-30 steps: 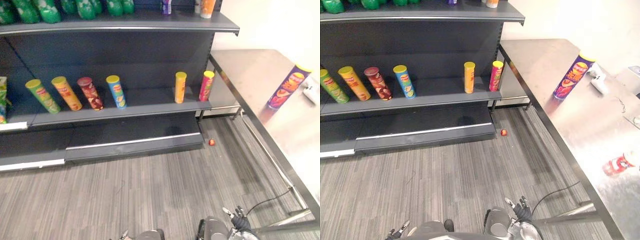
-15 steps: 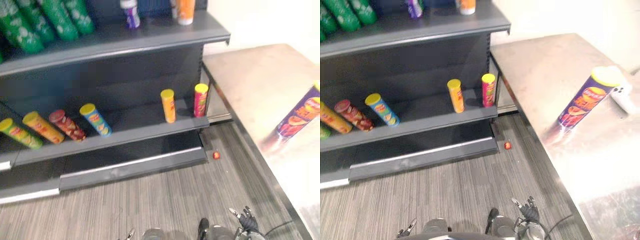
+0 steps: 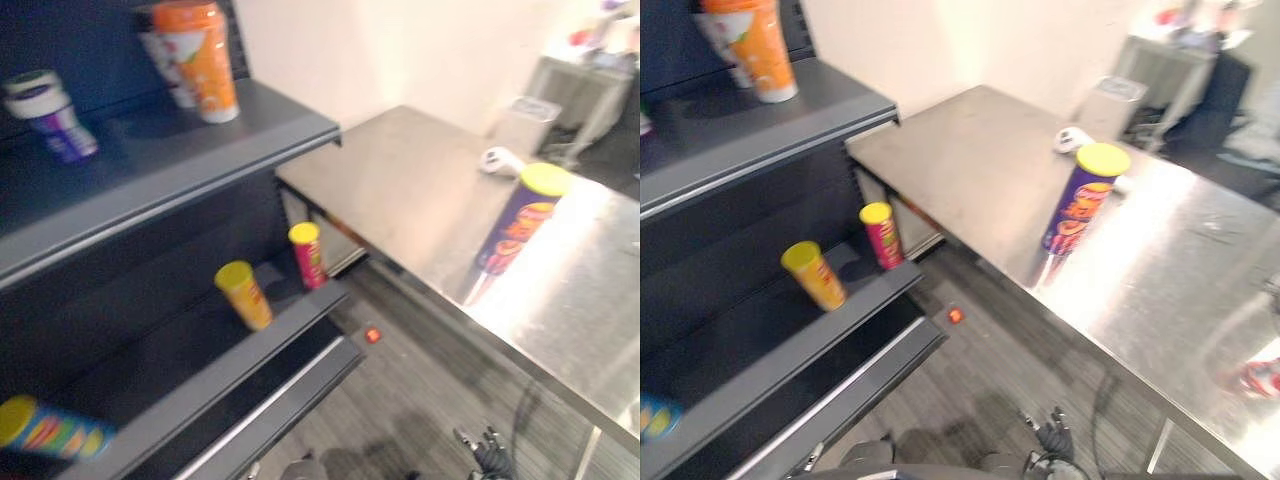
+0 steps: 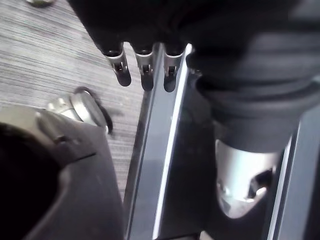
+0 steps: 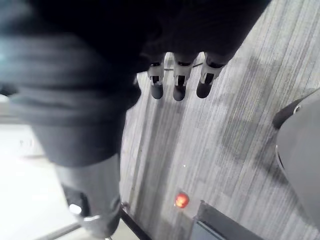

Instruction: Put the gum and the chips on the shelf.

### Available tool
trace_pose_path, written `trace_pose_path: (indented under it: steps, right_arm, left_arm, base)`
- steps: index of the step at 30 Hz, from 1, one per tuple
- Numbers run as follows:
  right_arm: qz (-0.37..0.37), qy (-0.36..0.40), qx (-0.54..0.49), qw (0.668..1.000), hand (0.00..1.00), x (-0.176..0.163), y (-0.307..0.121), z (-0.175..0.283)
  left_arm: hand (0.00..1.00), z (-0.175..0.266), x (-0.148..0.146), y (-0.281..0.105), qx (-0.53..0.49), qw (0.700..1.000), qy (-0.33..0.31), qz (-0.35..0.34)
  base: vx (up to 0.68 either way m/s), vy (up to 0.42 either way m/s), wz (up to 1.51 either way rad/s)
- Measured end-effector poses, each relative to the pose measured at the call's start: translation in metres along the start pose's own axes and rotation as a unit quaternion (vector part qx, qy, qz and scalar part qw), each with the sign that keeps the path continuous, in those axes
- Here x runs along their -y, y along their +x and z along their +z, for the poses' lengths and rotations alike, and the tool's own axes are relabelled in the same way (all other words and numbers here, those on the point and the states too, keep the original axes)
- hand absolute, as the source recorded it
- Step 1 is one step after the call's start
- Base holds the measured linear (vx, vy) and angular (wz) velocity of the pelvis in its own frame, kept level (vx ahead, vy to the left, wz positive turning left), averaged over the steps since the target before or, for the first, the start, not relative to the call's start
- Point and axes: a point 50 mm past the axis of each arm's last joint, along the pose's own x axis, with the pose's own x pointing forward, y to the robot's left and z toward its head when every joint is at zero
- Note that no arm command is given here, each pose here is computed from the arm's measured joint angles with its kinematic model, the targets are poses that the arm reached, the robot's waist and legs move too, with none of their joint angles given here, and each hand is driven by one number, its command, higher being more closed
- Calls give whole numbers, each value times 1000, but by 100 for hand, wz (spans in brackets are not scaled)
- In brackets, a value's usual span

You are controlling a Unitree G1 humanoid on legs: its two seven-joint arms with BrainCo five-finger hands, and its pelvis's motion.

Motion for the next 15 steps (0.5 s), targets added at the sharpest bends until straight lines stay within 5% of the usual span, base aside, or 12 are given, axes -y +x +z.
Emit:
trace_pose_path:
  steps: [7,9,15]
  right_arm:
    - [-31,13,38,999,0,7,-2,6]
    - [-27,-33,53,998,0,6,-1,11]
    - [-25,-54,51,997,0,4,4,14]
  left_arm:
    - [0,-6,5,2,-27,999,23,-2]
    - [0,-7,6,2,-28,999,30,-13]
    - [0,-5,0,2,-26,998,61,-20]
  base:
    - [115,172,-103]
    - [10,101,-135]
    - [-42,-30,-81]
